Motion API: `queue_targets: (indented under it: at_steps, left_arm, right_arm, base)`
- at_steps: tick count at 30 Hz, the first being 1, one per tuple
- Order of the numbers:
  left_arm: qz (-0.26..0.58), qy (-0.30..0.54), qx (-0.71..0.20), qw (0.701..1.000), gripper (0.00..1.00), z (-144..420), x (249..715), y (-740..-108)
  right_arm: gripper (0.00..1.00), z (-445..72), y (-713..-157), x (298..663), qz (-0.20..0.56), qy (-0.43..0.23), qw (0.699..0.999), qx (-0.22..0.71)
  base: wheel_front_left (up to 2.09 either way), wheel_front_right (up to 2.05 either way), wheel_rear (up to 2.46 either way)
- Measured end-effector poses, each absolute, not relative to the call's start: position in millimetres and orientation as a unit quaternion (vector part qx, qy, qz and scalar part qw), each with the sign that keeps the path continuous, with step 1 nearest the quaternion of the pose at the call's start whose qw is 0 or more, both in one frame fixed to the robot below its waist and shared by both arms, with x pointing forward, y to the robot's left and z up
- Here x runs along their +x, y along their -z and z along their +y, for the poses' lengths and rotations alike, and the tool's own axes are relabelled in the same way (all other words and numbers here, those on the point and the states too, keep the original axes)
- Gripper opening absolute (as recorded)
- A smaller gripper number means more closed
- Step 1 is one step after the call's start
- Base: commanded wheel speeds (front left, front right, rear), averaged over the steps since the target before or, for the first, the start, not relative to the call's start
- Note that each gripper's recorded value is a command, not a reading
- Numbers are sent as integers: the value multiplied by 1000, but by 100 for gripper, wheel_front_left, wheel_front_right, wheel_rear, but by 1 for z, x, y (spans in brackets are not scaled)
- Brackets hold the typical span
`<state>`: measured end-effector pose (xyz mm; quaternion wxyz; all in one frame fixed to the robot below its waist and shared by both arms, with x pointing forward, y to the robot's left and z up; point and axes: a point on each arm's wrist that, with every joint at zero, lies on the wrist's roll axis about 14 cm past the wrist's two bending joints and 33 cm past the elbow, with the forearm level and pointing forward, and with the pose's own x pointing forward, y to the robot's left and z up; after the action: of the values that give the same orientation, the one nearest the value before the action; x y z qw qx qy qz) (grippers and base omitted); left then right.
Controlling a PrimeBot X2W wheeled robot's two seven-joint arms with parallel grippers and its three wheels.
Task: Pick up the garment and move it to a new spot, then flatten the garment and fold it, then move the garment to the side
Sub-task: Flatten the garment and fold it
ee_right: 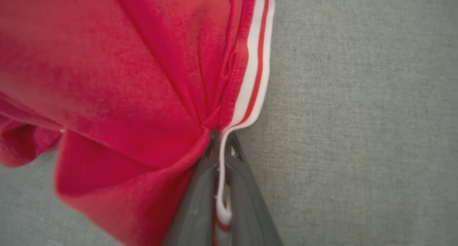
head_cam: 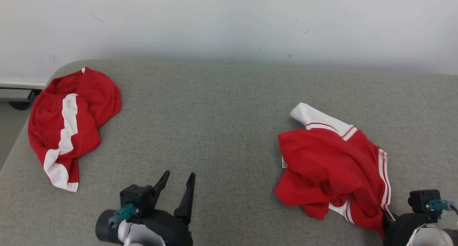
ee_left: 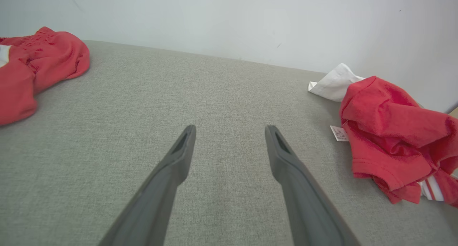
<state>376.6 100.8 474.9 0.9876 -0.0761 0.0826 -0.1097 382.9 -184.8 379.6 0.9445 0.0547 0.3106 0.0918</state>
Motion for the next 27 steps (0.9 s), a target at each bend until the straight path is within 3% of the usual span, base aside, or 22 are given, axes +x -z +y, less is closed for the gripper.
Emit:
queue_targets:
  at_steps: [10, 11, 12, 13, 21, 27]
  left_arm:
    - [90, 118, -69, 987, 100, 96, 386, -475]
    - [88, 117, -69, 987, 100, 96, 387, -477]
    - [87, 117, -70, 987, 100, 96, 387, -477]
    - [88, 116, -70, 987, 100, 95, 386, -477]
    - [86, 112, -70, 987, 100, 97, 382, -481]
    - [109, 178, -86, 974, 100, 59, 367, -476]
  right_arm:
    - [0, -187, -356, 369, 365, -88, 926, 37]
    - [5, -188, -357, 370, 365, -87, 926, 36]
    - [84, -187, -359, 371, 363, -87, 927, 36]
    - [100, -187, -363, 374, 357, -88, 929, 38]
    - [100, -170, -424, 410, 267, -117, 954, 70]
    - [100, -160, -464, 420, 214, -140, 965, 52]
  base:
    - [0, 0, 0]
    - [0, 0, 0]
    - [0, 0, 0]
    - [0, 0, 0]
    - [0, 0, 0]
    - [0, 0, 0]
